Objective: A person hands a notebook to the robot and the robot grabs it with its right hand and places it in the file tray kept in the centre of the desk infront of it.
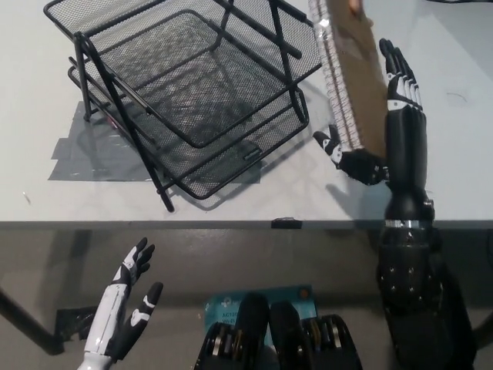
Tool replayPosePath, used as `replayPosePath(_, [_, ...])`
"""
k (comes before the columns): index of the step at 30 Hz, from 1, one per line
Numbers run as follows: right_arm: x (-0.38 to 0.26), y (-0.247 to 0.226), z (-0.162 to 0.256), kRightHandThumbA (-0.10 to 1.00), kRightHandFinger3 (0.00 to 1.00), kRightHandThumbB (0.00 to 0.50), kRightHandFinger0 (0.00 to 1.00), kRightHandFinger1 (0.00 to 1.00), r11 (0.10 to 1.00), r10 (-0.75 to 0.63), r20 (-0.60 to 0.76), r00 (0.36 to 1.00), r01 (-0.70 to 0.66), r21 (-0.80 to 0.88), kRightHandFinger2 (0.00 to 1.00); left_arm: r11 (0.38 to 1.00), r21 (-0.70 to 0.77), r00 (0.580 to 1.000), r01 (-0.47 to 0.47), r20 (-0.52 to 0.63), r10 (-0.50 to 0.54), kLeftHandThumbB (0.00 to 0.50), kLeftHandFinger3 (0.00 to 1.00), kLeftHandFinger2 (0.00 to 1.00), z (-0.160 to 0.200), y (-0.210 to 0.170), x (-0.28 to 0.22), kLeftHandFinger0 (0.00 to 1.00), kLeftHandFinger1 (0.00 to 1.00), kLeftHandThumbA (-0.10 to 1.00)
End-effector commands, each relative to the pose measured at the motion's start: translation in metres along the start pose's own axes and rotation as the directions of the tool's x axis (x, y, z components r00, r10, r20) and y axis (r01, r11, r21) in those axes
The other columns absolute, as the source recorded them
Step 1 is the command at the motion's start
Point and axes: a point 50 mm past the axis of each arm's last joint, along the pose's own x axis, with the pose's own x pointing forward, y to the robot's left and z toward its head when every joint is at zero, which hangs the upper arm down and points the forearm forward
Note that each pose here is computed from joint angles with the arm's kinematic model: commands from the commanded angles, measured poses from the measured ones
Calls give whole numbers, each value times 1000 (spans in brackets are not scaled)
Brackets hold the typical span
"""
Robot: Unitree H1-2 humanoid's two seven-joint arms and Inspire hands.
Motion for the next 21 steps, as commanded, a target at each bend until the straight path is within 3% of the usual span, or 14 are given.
replayPosePath(1, [41,-5,5,1000,1000,219,1000,1000,994,-110,39,993,111,-11,1000,1000,17,997,-4,72,3,256,1000,1000,13,3,9,1000,1000,861])
replayPosePath(9, [63,7,-1,1000,1000,222,1000,1000,990,-112,54,992,116,-77,1000,1000,16,997,3,77,-4,253,1000,1000,14,2,11,1000,1000,863])
replayPosePath(10, [64,8,-3,995,1000,185,1000,1000,986,-145,48,988,148,-82,1000,1000,20,997,4,82,-6,252,1000,1000,15,2,11,1000,1000,864])
replayPosePath(12, [64,8,-4,976,1000,195,1000,1000,983,-159,46,986,163,-84,1000,1000,22,996,5,84,-7,250,1000,1000,15,2,11,1000,1000,864])
replayPosePath(13, [65,8,-6,921,1000,159,1000,1000,980,-187,52,981,190,-52,1000,1000,20,996,5,85,-7,250,1000,1000,15,2,12,1000,1000,865])
replayPosePath(14, [66,6,-8,868,957,59,759,770,978,-208,66,976,209,-14,811,1000,20,996,4,86,-6,247,1000,1000,16,2,13,1000,1000,867])
replayPosePath(15, [65,2,-4,945,348,33,201,154,970,-245,84,966,244,21,162,1000,22,996,3,84,-5,248,1000,1000,16,3,13,1000,1000,868])
replayPosePath(16, [66,1,0,1000,114,40,40,31,963,-268,93,959,266,34,32,1000,26,996,3,86,-5,253,1000,1000,17,5,16,1000,1000,868])
replayPosePath(17, [67,0,2,1000,5,34,2,1,958,-285,107,953,282,45,1,1000,23,996,1,91,-3,255,1000,1000,17,5,18,1000,1000,863])
replayPosePath(19, [66,-2,8,1000,0,46,0,0,949,-315,120,941,309,67,0,1000,14,996,-3,85,2,263,1000,1000,16,5,18,1000,1000,858])
replayPosePath(21, [66,-5,14,1000,0,1,0,0,937,-345,128,930,333,106,0,1000,22,996,1,85,-2,260,1000,1000,16,5,17,1000,1000,860])
